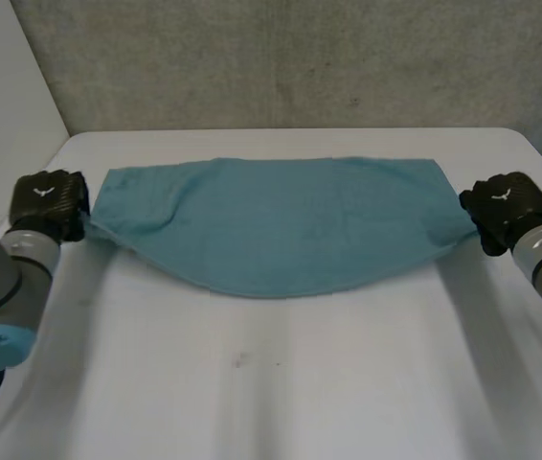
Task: Fold the laundry
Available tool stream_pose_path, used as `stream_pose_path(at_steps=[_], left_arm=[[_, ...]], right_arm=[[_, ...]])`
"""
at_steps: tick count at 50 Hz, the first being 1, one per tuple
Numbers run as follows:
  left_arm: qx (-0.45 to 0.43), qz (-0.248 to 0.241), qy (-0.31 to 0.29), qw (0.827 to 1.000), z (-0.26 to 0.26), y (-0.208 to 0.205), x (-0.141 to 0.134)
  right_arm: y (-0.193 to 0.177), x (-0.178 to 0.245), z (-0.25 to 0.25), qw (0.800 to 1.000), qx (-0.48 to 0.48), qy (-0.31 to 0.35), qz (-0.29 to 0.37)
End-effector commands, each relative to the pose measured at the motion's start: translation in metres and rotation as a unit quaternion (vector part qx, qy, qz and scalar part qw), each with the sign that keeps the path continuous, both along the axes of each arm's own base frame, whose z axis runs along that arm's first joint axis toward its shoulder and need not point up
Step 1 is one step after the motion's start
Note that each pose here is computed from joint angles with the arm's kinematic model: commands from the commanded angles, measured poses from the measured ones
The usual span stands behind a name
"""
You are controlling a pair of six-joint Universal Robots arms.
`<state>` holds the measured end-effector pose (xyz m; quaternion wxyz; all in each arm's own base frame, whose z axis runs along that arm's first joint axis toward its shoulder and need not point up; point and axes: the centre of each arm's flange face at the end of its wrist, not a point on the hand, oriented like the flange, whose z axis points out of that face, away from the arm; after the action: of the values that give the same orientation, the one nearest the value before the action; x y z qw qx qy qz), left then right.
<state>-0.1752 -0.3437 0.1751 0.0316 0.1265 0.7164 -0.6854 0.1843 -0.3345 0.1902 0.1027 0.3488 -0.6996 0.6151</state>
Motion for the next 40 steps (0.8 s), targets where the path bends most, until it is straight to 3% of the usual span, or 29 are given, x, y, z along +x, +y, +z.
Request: stream_pose_path(at_steps=[1, 6, 11, 17, 25, 29, 40], left_arm=[[0.011, 0.039, -0.007, 0.999, 0.034, 0.032, 0.032], [0.046, 0.034, -0.015, 0.998, 0.054, 0.061, 0.045], [0.093, -0.003, -0.035, 0.995, 0.067, 0.087, 0.057], [0.1, -0.037, -0.044, 0.993, 0.064, 0.088, 0.057], [0.11, -0.053, -0.044, 0.992, 0.038, 0.053, 0.057], [0.104, -0.073, -0.051, 0.991, 0.022, 0.027, 0.042], [0.078, -0.012, -0.083, 0.993, -0.01, -0.047, 0.019]], right_arm=[[0.029, -0.016, 0.045, 1.0, -0.01, 0.01, -0.015], [0.066, -0.044, 0.069, 0.994, 0.071, 0.083, -0.023], [0.087, -0.054, 0.071, 0.982, 0.129, 0.137, 0.006], [0.085, -0.056, 0.071, 0.982, 0.124, 0.141, 0.017], [0.044, -0.057, 0.044, 0.989, 0.096, 0.11, 0.001], [0.017, -0.04, 0.028, 0.993, 0.073, 0.096, 0.013], [-0.049, 0.005, -0.013, 0.994, 0.011, 0.108, 0.012]])
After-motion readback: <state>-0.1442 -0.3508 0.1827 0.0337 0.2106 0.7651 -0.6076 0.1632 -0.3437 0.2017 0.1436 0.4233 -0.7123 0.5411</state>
